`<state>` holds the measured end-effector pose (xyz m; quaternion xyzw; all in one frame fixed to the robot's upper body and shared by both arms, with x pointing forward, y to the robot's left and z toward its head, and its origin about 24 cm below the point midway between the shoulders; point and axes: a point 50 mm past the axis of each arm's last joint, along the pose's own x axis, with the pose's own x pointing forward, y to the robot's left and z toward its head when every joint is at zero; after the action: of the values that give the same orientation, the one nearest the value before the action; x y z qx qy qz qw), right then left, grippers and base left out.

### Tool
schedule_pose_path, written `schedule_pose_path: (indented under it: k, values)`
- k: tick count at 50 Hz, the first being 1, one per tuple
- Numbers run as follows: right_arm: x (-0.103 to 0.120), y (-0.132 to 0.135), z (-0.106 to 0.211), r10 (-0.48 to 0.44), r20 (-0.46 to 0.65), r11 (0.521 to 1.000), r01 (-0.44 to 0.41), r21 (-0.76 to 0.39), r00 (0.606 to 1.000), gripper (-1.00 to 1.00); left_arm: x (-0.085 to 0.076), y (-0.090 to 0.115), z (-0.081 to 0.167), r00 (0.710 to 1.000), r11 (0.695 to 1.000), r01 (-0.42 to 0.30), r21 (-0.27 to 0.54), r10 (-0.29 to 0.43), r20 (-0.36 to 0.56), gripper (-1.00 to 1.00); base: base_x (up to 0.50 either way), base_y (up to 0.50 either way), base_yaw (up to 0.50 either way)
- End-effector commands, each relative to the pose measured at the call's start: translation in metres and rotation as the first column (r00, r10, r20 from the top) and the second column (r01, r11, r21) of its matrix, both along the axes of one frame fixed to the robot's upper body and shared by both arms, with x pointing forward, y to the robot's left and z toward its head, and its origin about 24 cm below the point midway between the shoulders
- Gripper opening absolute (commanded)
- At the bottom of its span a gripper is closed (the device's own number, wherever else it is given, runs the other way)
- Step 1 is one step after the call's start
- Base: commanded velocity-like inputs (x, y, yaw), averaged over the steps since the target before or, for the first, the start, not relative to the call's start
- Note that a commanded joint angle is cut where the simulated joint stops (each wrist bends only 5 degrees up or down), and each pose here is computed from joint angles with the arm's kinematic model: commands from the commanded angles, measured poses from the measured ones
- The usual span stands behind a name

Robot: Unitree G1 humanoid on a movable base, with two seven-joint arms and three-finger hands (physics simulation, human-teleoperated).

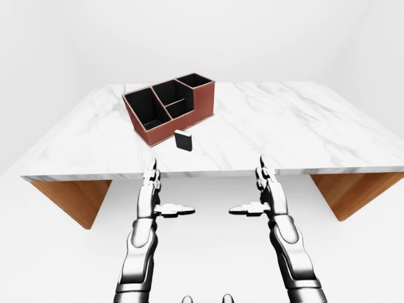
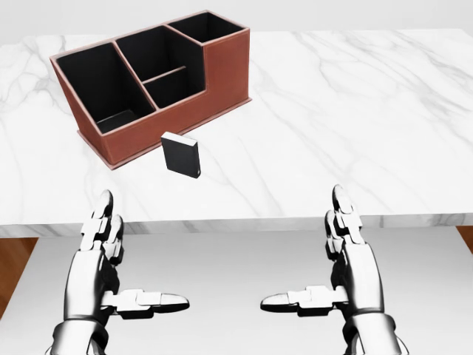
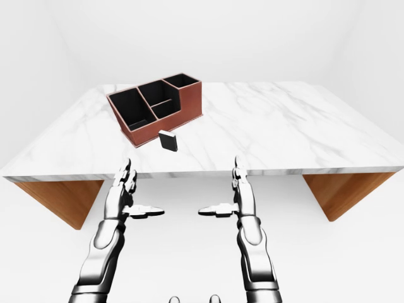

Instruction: Pick up the book and place it in the left compartment of the caddy.

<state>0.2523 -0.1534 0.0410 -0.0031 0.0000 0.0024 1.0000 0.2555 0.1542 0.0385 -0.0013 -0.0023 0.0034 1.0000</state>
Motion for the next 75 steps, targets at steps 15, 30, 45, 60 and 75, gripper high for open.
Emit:
schedule_pose_path:
  k: [15, 30, 45, 60, 75]
  values:
    - [-0.008, -0.012, 0.007, -0.019, -0.005, 0.998, 0.019, -0.060, 1.000, 1.00, 0.011, 0.038, 0.003, 0.995, 0.990, -0.089, -0.112, 0.094, 0.041, 1.00, 0.00, 0.00, 0.00]
    - [-0.013, -0.015, 0.008, -0.046, -0.016, 0.995, 0.045, -0.085, 0.999, 1.00, 0.008, 0.065, 0.026, 0.982, 0.976, -0.151, -0.157, 0.166, 0.090, 1.00, 0.00, 0.00, 0.00]
    - [-0.027, -0.005, 0.057, 0.000, 0.186, 0.987, 0.030, -0.159, 0.983, 1.00, 0.005, 0.083, 0.042, 0.968, 0.963, -0.202, -0.179, 0.224, 0.111, 1.00, 0.00, 0.00, 0.00]
    - [-0.071, 0.019, 0.134, 0.060, 0.514, 0.972, 0.068, -0.226, 0.855, 1.00, 0.004, 0.088, 0.046, 0.966, 0.959, -0.208, -0.195, 0.233, 0.115, 1.00, 0.00, 0.00, 0.00]
    - [-0.076, 0.016, 0.134, 0.073, 0.509, 0.942, 0.108, -0.317, 0.858, 1.00, 0.001, 0.092, 0.051, 0.961, 0.954, -0.218, -0.205, 0.246, 0.127, 1.00, 0.00, 0.03, 0.00]
